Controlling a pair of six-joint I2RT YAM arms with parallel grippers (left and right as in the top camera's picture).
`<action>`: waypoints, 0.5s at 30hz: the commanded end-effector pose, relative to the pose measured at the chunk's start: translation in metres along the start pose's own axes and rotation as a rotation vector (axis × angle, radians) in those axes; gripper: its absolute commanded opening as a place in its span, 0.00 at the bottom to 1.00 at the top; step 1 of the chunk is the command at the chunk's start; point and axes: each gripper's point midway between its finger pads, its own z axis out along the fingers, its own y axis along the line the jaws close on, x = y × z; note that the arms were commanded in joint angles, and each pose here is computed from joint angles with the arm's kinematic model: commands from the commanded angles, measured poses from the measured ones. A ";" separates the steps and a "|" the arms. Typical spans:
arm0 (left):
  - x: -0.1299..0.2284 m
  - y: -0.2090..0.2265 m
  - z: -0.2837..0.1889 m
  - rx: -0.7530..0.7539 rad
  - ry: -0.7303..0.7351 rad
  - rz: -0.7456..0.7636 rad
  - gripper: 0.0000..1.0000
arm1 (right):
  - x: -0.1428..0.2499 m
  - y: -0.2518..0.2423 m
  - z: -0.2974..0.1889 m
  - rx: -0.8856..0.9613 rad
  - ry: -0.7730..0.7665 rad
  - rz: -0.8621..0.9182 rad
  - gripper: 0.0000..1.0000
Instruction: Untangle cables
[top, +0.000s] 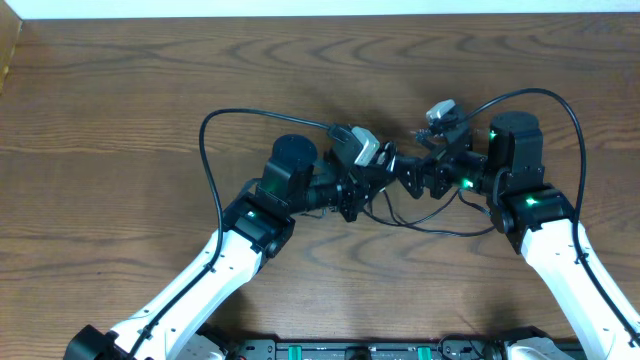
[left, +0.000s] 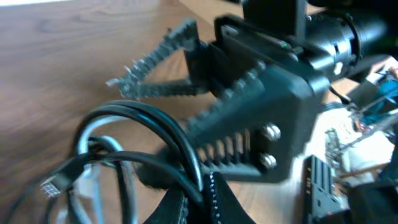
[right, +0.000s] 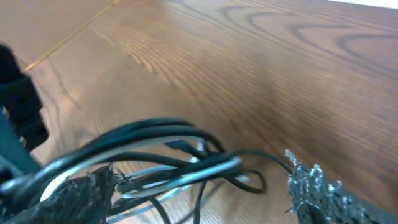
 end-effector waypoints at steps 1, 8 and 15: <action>-0.024 -0.016 0.000 0.069 -0.071 0.007 0.08 | -0.005 0.015 -0.001 -0.073 -0.015 -0.050 0.89; -0.033 -0.072 -0.014 0.379 -0.073 0.043 0.08 | -0.003 -0.013 -0.001 0.088 -0.006 0.052 0.81; -0.033 -0.073 -0.018 0.403 -0.067 0.040 0.08 | 0.014 -0.044 -0.007 0.282 0.043 0.154 0.81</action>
